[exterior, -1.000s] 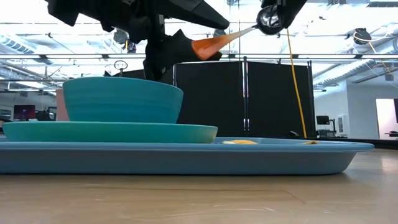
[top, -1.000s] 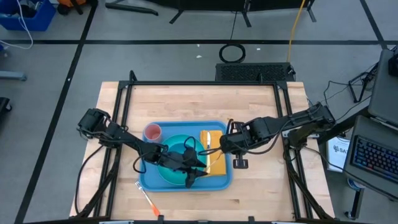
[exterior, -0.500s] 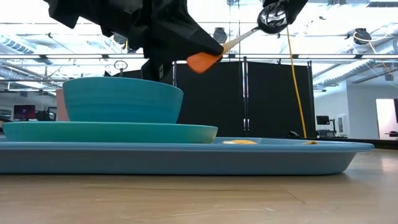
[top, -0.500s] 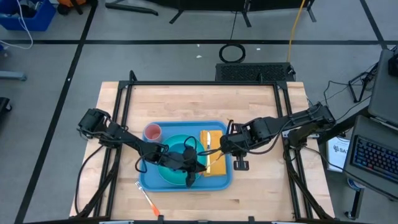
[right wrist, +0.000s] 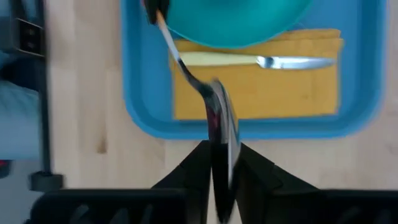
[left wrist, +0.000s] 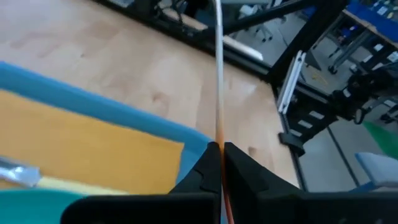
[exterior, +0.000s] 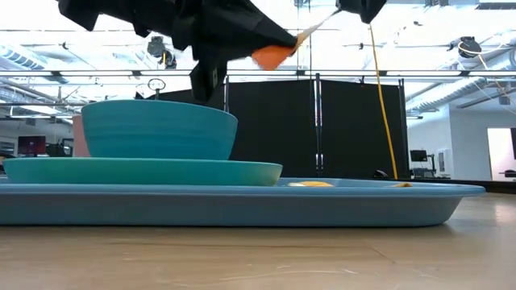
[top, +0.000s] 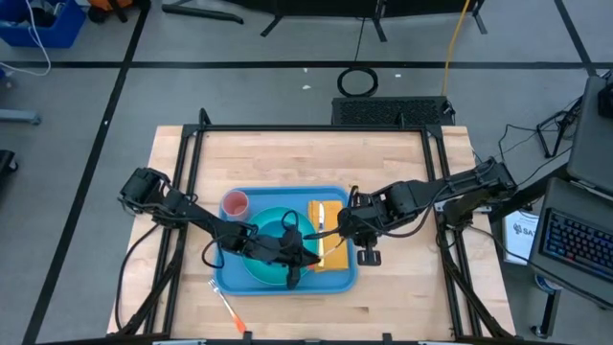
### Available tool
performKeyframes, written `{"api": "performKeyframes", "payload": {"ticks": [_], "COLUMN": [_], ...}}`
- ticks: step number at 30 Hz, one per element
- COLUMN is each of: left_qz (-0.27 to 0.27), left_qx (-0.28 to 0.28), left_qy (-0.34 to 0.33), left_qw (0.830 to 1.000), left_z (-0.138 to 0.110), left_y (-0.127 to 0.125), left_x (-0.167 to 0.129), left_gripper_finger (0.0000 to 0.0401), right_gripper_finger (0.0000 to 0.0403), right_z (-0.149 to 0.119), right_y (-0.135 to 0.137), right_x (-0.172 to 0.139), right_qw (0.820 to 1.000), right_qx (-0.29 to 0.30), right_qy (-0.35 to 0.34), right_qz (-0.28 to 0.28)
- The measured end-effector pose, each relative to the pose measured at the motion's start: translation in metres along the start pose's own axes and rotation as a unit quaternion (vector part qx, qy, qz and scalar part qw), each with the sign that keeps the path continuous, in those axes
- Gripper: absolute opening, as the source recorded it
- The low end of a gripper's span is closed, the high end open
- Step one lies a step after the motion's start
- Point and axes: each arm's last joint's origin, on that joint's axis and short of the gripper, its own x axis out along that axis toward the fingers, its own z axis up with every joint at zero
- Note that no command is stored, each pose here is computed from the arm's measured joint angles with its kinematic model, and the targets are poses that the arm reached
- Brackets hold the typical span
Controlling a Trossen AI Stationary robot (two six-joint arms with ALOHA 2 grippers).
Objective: Set up tray
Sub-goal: Put the orange spoon on the yellow napkin to the right of the yellow knife
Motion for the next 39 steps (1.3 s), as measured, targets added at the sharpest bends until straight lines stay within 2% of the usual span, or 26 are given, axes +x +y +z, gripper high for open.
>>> {"api": "performKeyframes", "payload": {"ticks": [6,11,15,18,21,24,27,30,34,39], "left_qz": [-0.002,0.016,0.042,0.044,0.049,0.039,0.036,0.018,0.014,-0.009], "left_qx": [0.008,0.015,0.023,0.027,0.042,0.042,0.045,0.034,0.033,0.032], "left_qy": [-0.019,-0.044,-0.063,-0.096,-0.139,-0.171,-0.183,-0.197,-0.203,-0.202], "left_qw": [1.0,0.999,0.997,0.994,0.988,0.984,0.982,0.98,0.979,0.979], "left_z": [0.004,0.009,0.011,0.017,0.024,0.032,0.036,0.041,0.043,0.044], "left_y": [-0.002,-0.006,-0.007,-0.009,-0.012,-0.013,-0.011,-0.01,-0.009,-0.011], "left_x": [0.0,-0.005,-0.007,-0.009,-0.01,-0.012,-0.011,-0.011,-0.011,-0.012], "left_gripper_finger": [0.0005,0.0005,0.0005,0.0005,0.0005,0.0005,0.0005,0.0005,0.0005,0.0005], "right_gripper_finger": [0.0082,0.0123,0.0152,0.0165,0.0169,0.0167,0.0166,0.0167,0.0169,0.0165], "right_z": [-0.003,-0.015,-0.019,-0.021,-0.031,-0.044,-0.057,-0.066,-0.078,-0.094], "right_y": [0.003,0.0,0.003,0.012,0.02,0.02,0.019,0.018,0.01,-0.003], "right_x": [0.0,-0.008,-0.025,-0.035,-0.035,-0.026,-0.013,0.009,0.042,0.065], "right_qw": [1.0,0.997,0.997,0.992,0.983,0.975,0.959,0.932,0.887,0.831], "right_qx": [0.011,0.028,0.045,0.054,0.047,0.049,0.057,0.066,0.076,0.089], "right_qy": [0.015,0.028,-0.021,-0.091,-0.156,-0.2,-0.271,-0.356,-0.454,-0.546], "right_qz": [0.009,-0.06,-0.058,-0.067,-0.09,-0.083,-0.06,-0.014,0.029,0.054]}}
